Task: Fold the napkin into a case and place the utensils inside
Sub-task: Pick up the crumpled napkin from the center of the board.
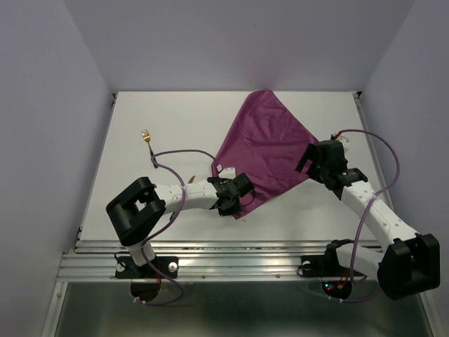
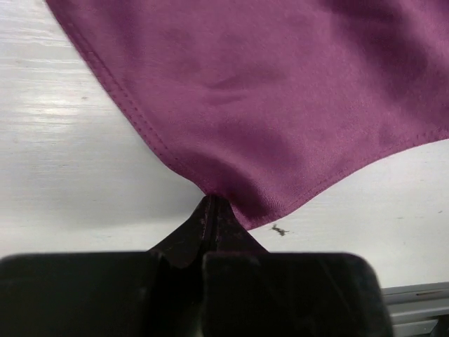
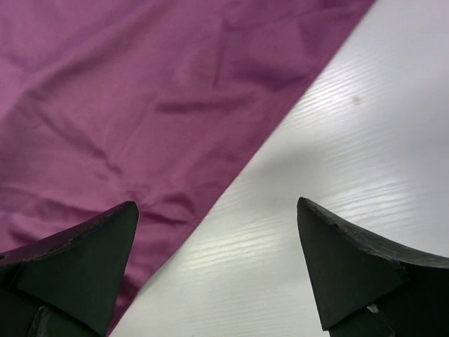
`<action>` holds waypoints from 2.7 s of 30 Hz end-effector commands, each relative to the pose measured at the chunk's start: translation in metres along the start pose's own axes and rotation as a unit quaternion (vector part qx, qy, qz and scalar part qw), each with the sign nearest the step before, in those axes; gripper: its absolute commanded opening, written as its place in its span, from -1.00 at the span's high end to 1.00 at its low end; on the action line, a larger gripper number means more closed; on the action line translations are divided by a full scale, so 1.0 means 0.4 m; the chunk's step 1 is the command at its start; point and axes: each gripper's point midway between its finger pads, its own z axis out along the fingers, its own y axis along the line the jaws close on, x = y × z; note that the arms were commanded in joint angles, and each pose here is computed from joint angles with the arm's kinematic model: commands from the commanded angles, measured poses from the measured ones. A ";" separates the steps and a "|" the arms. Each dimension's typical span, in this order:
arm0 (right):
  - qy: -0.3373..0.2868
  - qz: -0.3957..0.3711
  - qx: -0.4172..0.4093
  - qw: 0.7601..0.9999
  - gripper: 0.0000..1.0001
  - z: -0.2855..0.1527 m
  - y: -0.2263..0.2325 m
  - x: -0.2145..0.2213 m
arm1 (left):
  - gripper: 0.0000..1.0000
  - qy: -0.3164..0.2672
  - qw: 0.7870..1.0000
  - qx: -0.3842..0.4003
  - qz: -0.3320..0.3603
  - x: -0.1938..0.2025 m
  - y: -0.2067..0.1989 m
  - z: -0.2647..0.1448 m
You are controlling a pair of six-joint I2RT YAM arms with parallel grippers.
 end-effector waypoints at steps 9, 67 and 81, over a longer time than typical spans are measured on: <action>0.054 0.059 0.062 0.995 -0.96 0.105 -0.123 -0.074 | 1.00 -0.088 0.996 0.011 -0.023 -0.197 0.158 -0.074; 0.114 0.176 0.069 0.975 -0.15 0.194 -0.116 0.159 | 1.00 -0.078 0.992 -0.025 0.092 -0.559 0.101 0.113; -0.039 0.149 0.044 0.987 -0.73 0.005 -0.126 -0.032 | 0.81 -0.170 0.984 -0.009 0.044 -0.644 0.102 -0.135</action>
